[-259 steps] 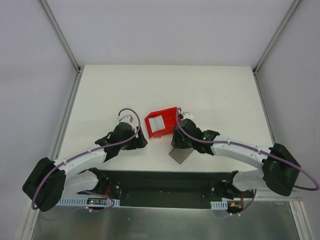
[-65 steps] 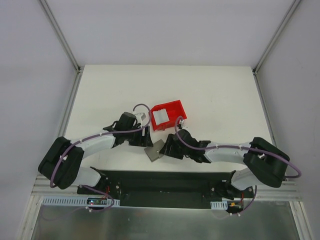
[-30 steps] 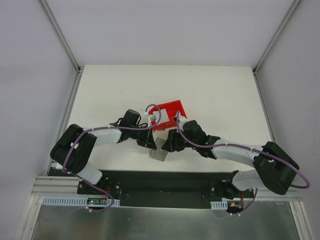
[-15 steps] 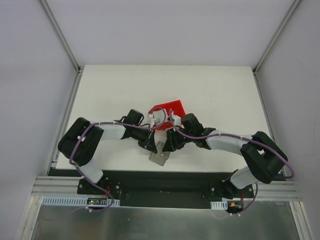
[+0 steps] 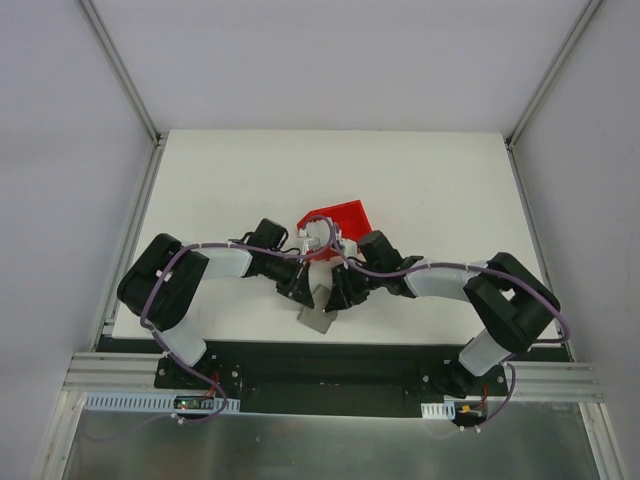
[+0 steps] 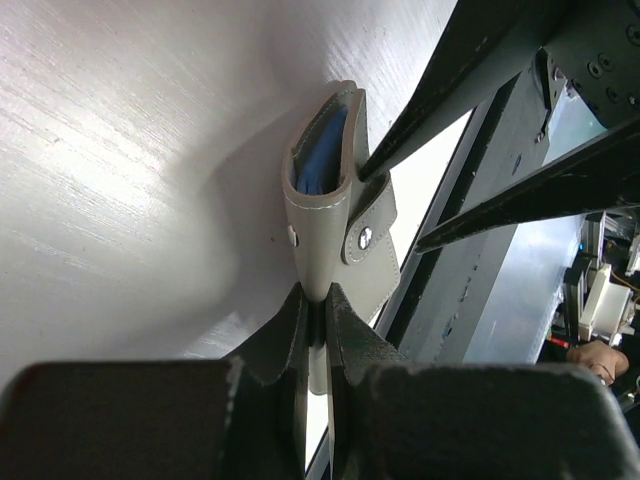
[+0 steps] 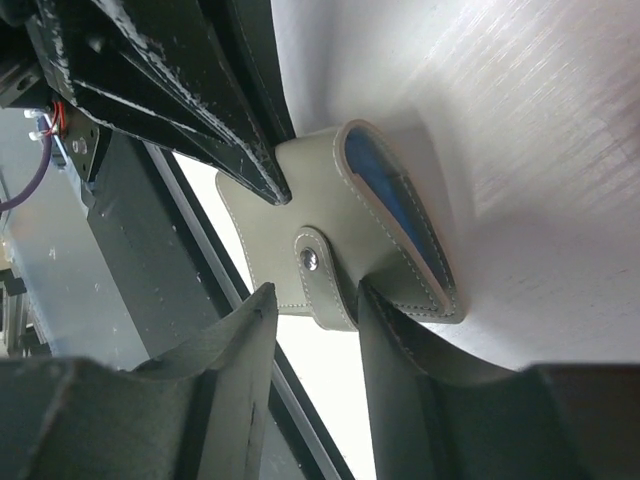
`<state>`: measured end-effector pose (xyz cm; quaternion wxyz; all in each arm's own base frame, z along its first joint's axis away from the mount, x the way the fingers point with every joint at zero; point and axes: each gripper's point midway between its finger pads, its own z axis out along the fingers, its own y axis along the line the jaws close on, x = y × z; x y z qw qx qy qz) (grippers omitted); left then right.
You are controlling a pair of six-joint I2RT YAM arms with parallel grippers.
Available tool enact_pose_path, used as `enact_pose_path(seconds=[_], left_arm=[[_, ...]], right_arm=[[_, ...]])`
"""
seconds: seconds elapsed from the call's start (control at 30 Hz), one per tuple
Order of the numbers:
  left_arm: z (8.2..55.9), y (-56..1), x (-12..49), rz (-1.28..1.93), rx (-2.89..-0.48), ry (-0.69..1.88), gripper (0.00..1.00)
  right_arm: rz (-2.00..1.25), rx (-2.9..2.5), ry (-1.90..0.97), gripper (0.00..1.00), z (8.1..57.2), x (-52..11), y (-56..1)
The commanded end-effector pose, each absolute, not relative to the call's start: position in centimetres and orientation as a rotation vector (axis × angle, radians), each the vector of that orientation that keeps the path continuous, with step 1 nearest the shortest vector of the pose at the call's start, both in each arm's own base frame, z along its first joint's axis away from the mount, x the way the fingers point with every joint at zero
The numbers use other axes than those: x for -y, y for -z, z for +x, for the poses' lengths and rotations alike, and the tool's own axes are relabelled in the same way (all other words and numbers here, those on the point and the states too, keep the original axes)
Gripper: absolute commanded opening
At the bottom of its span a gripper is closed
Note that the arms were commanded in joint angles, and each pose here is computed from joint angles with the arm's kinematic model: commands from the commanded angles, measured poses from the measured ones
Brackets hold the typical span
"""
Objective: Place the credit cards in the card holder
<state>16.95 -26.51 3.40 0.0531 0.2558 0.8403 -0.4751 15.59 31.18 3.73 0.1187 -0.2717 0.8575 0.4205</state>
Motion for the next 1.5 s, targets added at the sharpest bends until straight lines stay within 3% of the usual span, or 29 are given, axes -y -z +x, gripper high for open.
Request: enact_pose_path(seconds=[0.0, 0.43, 0.63, 0.73, 1.07, 1.13, 1.27, 1.47], left_arm=[[17.4, -3.4, 26.5, 0.838, -2.518, 1.409, 0.00], [19.6, -3.0, 26.5, 0.651, -2.579, 1.264, 0.00], [20.3, -1.8, 25.4, 0.491, -2.623, 1.134, 0.00], [20.6, -0.3, 24.3, 0.369, -2.670, 1.034, 0.00], [22.1, 0.5, 22.3, 0.180, -2.687, 0.934, 0.00], [22.0, 0.2, 22.2, 0.197, -2.677, 0.940, 0.00], [21.2, -0.6, 21.9, 0.198, -2.658, 0.951, 0.00], [19.8, -0.7, 21.2, 0.180, -2.655, 0.958, 0.00]], right_arm=[[-0.901, -2.542, -1.309, 0.38, 13.3, -31.6, -2.9], [-1.003, -2.580, -1.364, 0.29, 10.9, -34.4, -2.8], [-1.050, -2.567, -1.339, 0.05, 9.9, -35.0, -2.2], [-1.093, -2.466, -1.450, 0.01, 9.1, -35.5, -3.8], [-1.195, -2.393, -1.616, 0.03, 6.2, -34.1, -5.3], [-1.172, -2.442, -1.578, 0.08, 6.1, -33.5, -4.5], [-1.055, -2.529, -1.468, 0.29, 6.7, -32.3, -3.3], [-0.865, -2.616, -1.307, 0.30, 9.1, -30.6, -2.1]])
